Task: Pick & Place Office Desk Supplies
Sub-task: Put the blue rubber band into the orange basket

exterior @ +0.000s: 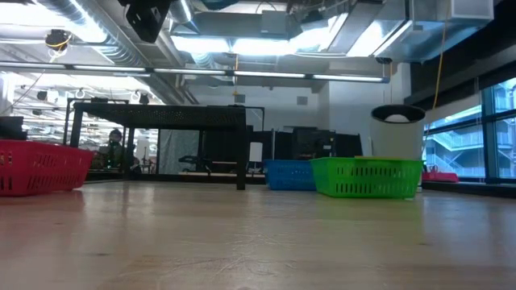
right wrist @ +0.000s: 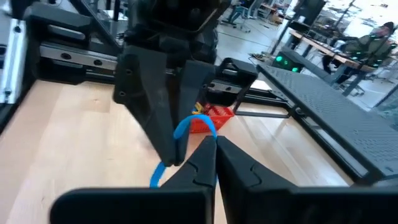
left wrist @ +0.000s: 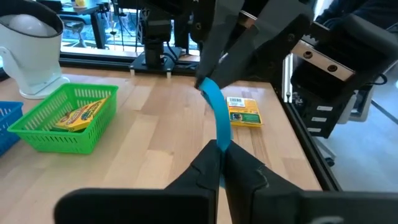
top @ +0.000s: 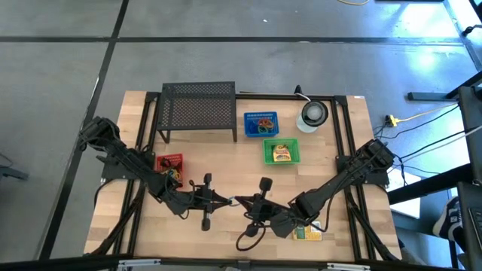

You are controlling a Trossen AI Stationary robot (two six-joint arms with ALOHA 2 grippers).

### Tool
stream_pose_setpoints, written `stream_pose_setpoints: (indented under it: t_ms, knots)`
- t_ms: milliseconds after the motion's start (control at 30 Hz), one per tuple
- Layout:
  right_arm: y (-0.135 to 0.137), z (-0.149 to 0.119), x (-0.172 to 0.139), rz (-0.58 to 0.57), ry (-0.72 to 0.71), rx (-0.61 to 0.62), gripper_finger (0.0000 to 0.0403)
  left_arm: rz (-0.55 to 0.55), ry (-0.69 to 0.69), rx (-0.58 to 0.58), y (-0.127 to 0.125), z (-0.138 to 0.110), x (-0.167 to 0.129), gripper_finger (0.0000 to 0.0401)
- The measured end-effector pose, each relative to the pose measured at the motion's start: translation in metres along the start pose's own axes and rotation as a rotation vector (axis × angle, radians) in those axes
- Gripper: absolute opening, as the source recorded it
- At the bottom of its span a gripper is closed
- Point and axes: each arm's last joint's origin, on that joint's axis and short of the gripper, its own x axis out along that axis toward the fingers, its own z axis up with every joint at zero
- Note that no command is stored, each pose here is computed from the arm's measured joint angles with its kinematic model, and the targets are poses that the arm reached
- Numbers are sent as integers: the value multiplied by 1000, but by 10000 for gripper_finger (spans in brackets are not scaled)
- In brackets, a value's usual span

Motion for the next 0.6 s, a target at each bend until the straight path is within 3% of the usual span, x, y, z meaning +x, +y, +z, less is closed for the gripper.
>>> stream_pose_setpoints:
  t_ms: [300, 600]
  knots:
    - [2, 0, 3, 160, 7, 19, 51, 0, 0, 0, 0, 0, 0, 4]
    - [-1, 0, 2, 23, 3, 54, 133, -1, 0, 0, 0, 0, 0, 5]
